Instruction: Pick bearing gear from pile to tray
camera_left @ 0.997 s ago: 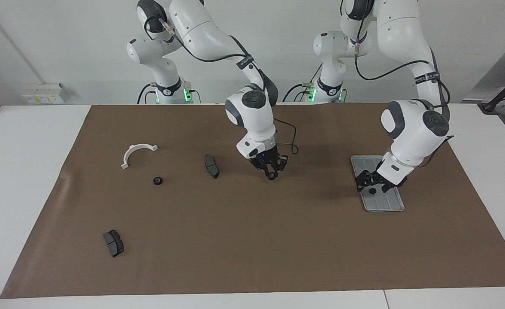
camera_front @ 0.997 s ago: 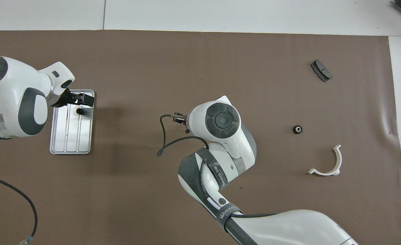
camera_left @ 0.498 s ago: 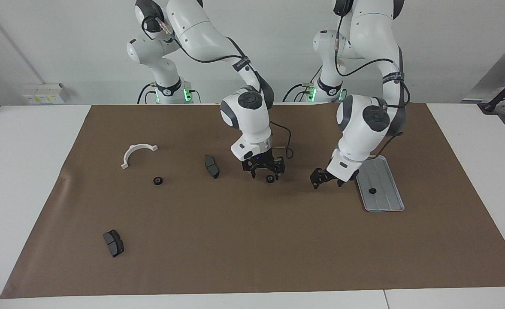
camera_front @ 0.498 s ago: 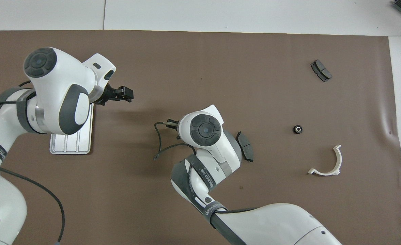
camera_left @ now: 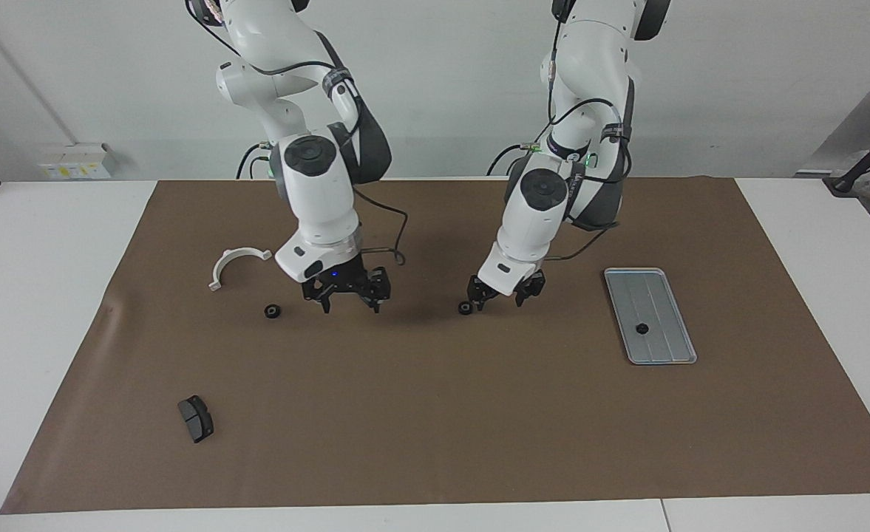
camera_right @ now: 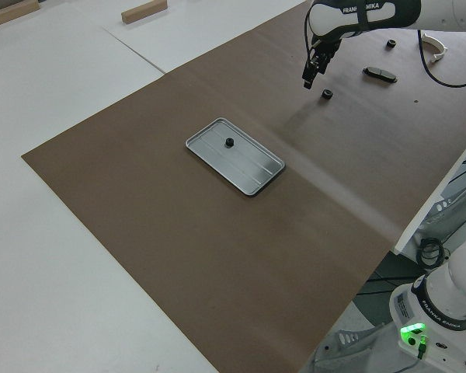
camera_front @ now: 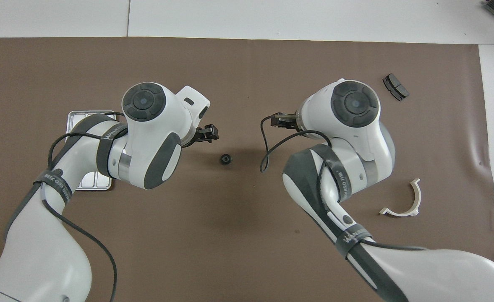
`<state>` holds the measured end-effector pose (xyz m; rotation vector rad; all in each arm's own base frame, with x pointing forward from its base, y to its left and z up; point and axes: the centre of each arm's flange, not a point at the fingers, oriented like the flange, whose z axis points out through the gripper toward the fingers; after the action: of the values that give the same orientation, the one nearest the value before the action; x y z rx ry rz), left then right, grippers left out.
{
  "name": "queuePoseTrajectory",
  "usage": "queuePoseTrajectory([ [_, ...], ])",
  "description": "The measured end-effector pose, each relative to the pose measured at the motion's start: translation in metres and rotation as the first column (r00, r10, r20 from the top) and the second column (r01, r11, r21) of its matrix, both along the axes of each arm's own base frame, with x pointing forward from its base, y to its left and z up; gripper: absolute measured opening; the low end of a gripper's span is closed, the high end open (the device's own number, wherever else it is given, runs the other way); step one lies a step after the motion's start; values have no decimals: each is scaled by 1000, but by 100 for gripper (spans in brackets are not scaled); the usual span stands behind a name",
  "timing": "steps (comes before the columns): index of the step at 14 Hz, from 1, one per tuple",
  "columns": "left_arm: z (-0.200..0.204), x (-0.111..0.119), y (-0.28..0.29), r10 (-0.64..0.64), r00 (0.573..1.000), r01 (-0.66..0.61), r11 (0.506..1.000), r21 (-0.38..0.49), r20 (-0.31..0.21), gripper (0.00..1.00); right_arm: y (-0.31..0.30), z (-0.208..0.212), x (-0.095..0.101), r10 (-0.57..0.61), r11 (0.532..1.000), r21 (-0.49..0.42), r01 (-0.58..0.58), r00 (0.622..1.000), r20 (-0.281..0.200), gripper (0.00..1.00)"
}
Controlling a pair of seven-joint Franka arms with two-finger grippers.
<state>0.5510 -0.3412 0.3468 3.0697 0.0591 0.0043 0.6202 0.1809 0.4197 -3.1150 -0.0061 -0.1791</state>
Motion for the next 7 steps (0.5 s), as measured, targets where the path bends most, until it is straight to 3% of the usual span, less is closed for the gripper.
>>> queuePoseTrajectory([
  [4,-30,-21,-37,-40,999,40,999,8,-5,81,-92,-33,3,172,984,-34,-173,984,-48,100],
  [7,-48,-31,-42,-53,999,53,998,15,-12,73,-136,-74,-15,259,964,-42,-262,964,-62,100],
])
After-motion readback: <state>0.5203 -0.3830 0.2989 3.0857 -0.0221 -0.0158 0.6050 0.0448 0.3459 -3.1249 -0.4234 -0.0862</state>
